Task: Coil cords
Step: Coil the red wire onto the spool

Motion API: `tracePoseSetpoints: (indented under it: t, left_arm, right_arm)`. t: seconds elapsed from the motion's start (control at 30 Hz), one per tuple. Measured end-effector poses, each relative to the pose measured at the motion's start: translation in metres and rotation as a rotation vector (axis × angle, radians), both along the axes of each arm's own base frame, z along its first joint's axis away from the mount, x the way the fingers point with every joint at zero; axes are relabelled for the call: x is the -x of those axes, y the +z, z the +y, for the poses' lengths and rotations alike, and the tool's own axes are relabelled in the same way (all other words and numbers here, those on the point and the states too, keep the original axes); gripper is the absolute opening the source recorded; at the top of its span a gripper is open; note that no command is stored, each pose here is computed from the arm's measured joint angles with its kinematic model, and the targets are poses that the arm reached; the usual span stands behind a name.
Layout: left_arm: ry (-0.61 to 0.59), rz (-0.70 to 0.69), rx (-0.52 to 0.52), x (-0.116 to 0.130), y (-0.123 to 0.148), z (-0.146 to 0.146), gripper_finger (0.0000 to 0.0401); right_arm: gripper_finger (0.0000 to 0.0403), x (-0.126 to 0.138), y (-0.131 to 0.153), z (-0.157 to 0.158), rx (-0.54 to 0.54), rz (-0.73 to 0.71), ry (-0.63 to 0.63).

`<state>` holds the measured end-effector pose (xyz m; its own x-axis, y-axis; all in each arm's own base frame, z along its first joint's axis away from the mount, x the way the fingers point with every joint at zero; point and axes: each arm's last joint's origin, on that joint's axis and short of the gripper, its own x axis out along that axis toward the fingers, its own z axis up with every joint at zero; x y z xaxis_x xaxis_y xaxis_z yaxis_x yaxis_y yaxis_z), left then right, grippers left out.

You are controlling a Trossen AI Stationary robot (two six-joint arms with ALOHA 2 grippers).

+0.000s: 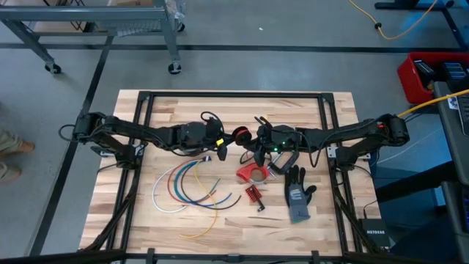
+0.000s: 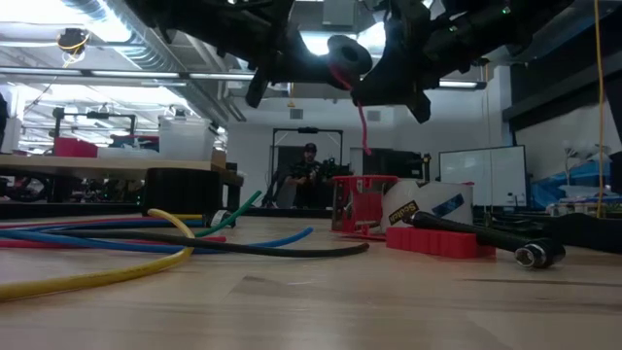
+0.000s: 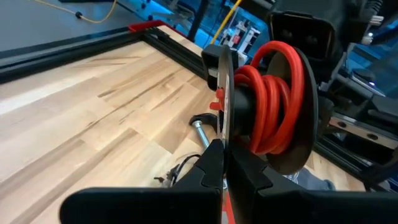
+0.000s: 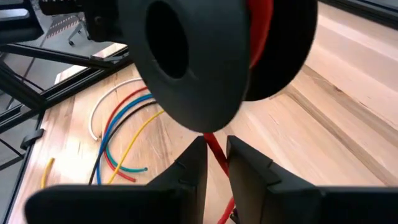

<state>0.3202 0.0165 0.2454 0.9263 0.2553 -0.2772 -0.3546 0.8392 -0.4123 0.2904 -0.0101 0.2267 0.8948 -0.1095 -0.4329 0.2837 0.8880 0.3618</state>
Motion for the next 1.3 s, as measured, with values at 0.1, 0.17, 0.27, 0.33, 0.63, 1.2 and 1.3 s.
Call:
tracePoseSetpoints:
  t: [0.1, 0.17, 0.27, 0.33, 0.63, 1.2, 1.3]
  left_arm:
    - [0.002, 0.009, 0.011, 0.000, -0.001, 0.000, 0.0000]
    - [0.001, 0.016, 0.010, 0.001, -0.002, 0.000, 0.0000]
    - [-0.001, 0.016, 0.006, 0.000, -0.002, 0.000, 0.0000]
    - [0.000, 0.017, 0.006, 0.001, -0.002, 0.000, 0.0000]
    - [-0.003, 0.144, 0.001, 0.005, -0.013, 0.000, 0.0000]
    - [0.014, 0.223, -0.074, 0.031, 0.007, 0.000, 0.0000]
    - [0.006, 0.232, -0.093, 0.031, 0.007, 0.000, 0.0000]
  right_arm:
    - [0.0064, 0.001, -0.001, 0.000, 0.000, 0.013, 0.000]
    - [0.0064, 0.001, -0.003, 0.000, -0.001, 0.029, 0.000]
    - [0.0064, 0.003, -0.005, 0.000, -0.001, 0.061, 0.000]
    - [0.0065, 0.004, -0.007, 0.000, -0.002, 0.080, 0.000]
    - [0.0065, 0.009, -0.015, 0.000, 0.008, 0.186, 0.007]
    - [0.0065, 0.016, -0.023, 0.000, 0.040, 0.291, 0.006]
    - [0.0065, 0.015, -0.022, -0.001, 0.044, 0.287, 0.001]
